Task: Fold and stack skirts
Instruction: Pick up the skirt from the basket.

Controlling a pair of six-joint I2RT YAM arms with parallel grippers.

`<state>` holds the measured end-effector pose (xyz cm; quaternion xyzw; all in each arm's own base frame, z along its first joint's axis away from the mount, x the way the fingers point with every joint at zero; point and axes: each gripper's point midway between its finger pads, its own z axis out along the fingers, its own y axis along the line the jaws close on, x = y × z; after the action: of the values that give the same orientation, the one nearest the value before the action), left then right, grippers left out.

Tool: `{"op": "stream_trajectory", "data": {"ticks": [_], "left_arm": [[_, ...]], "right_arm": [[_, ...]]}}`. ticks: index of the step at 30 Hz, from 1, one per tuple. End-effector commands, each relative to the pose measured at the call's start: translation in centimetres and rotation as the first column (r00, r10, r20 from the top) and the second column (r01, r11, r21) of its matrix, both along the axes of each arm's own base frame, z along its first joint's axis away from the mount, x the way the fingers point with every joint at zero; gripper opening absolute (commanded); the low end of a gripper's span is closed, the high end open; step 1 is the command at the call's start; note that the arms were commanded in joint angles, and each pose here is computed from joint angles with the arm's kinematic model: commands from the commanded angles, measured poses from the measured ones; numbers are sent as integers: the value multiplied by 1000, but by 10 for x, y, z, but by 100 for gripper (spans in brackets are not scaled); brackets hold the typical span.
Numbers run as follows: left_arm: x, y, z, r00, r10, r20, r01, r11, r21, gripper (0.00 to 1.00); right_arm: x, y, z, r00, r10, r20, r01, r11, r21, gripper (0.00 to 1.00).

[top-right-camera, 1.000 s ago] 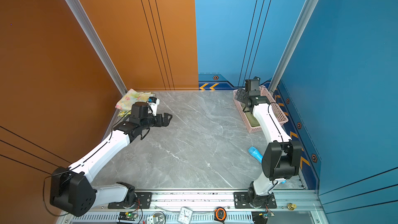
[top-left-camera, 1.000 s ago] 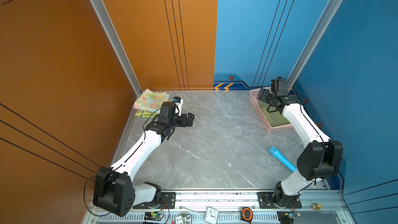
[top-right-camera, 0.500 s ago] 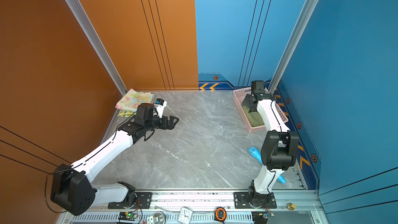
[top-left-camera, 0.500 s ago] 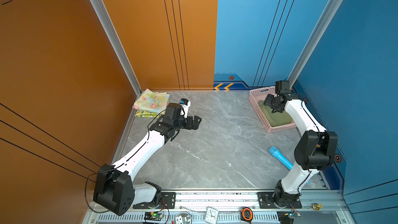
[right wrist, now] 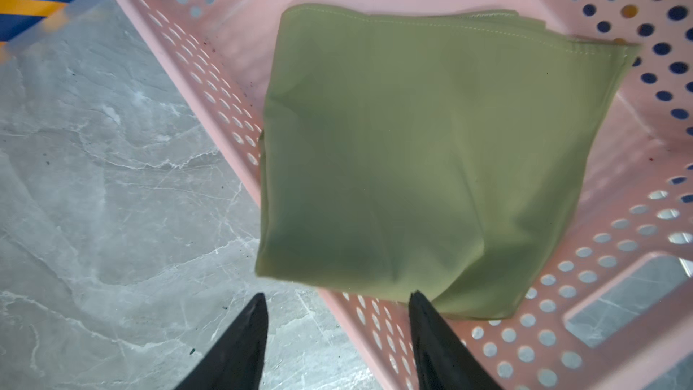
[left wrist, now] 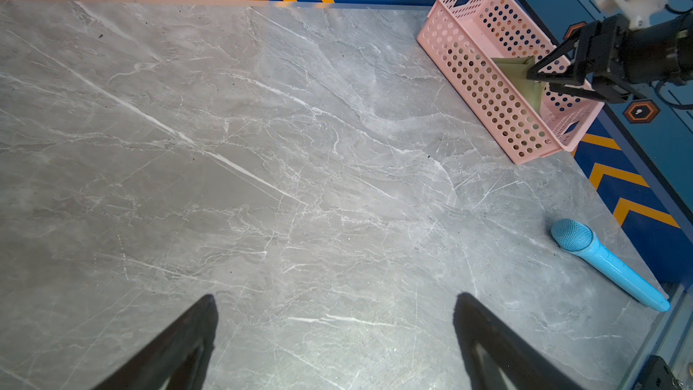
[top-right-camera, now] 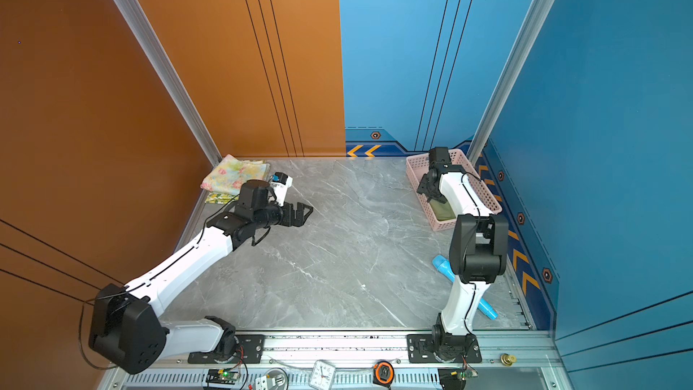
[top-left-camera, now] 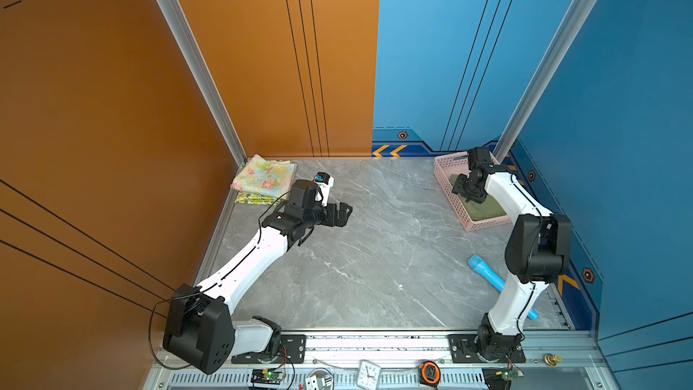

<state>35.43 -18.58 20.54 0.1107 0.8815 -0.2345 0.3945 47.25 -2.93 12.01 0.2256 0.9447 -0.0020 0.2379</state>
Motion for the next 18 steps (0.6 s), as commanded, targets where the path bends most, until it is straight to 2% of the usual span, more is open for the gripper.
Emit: {"op": "stream_trajectory", "data": {"ticks": [1,3,5,7,12,18], "left_arm": [[1,-5,11,999,-21,31,21,1000,-8,99],[2,-5,11,999,-20,31,21,1000,-7,99],[2,-5,10,999,-20,30,21,1000,-5,99],[2,-4,10,999,-21,30,21,1000,-5,99],[3,-3,10,999,-18,28,18,1000,-7,99],[4,-3,10,1000,-17,22,18,1000,-15,100]], "right_arm": [[12,0,-2,1000,10,-9,-10,1000,21,57],[21,1,-3,1000,20,-5,-20,1000,18,49],[27,-2,-1,1000,22,4,-22,1000,9,27],[30,-8,5,1000,13,18,-13,1000,2,0],[25,-25,33,998,-1,65,5,998,-67,0],[17,-35,93,983,-7,182,31,991,-131,0]]}}
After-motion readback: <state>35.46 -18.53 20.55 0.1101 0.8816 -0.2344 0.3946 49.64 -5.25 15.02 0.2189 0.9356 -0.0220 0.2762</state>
